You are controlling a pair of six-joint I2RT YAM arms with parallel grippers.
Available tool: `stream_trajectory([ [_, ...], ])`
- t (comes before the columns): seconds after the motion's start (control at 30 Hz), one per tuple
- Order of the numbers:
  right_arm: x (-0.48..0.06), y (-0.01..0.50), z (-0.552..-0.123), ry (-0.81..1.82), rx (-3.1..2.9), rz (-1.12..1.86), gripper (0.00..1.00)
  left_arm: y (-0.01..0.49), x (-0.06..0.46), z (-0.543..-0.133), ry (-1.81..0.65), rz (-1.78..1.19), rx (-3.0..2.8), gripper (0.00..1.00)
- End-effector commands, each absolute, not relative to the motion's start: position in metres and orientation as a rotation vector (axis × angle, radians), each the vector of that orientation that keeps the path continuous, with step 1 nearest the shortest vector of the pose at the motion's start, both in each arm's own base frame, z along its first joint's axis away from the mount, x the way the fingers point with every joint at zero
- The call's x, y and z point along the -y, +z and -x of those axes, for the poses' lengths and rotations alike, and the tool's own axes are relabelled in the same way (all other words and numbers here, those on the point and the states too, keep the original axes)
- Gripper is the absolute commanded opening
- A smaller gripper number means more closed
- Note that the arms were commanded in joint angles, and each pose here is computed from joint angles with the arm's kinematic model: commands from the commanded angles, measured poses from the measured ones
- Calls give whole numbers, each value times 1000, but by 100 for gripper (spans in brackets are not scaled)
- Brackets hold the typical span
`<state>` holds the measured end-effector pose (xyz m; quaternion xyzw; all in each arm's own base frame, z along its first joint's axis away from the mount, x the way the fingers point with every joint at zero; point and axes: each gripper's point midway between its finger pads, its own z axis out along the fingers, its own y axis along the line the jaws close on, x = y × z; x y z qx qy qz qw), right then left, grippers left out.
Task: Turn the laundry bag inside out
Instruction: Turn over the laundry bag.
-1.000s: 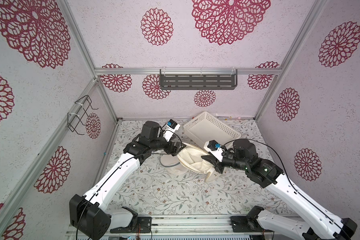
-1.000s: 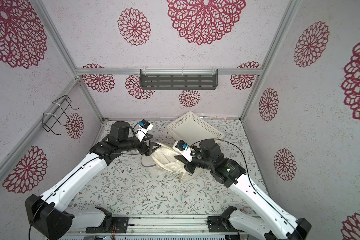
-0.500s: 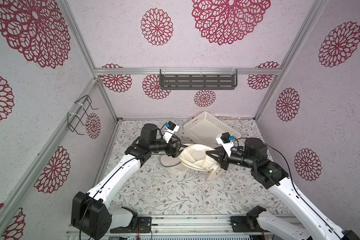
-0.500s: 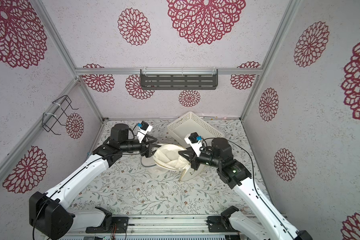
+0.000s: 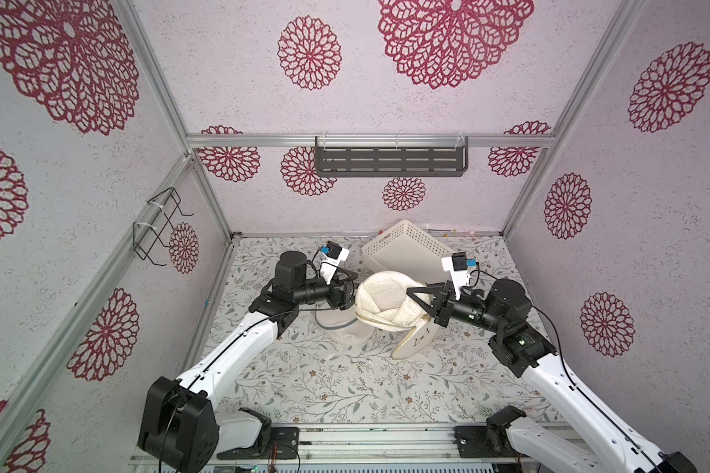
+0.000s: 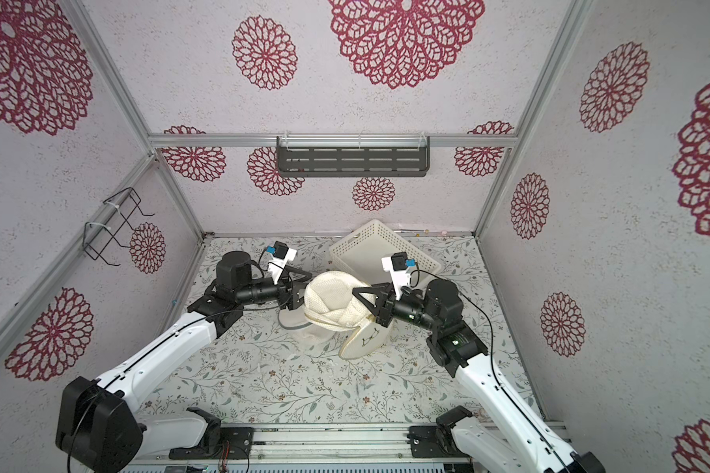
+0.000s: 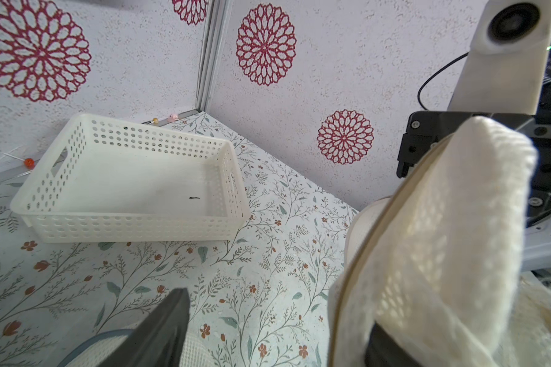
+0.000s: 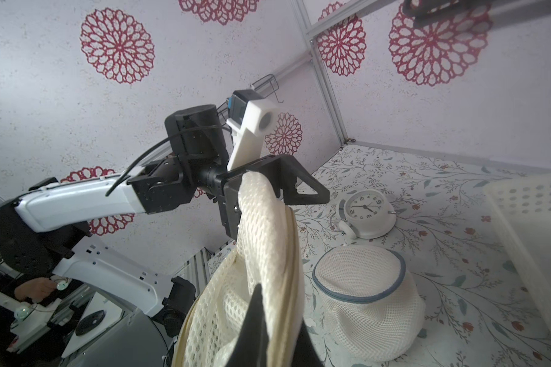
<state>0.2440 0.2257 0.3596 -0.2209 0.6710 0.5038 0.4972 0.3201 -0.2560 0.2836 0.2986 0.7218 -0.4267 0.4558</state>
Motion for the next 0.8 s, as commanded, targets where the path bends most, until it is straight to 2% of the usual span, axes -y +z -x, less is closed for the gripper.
stream_trajectory([
  [0.0, -185, 479, -236, 1146, -1197, 399, 0, 244, 226, -340, -940, -568, -1911, 69],
  [0.23, -165, 471, -261, 1186, -1216, 138, 0, 256, 235, -332, -891, -581, -1807, 67],
  [0.47, -161, 456, -280, 1153, -1282, 49, 0, 266, 253, -321, -749, -664, -1713, 63],
  [0.63, -174, 428, -291, 996, -1448, 193, 0, 309, 229, -314, -603, -652, -1605, 58],
  [0.77, -199, 397, -289, 919, -1573, 474, 0, 325, 225, -302, -556, -793, -1612, 59],
])
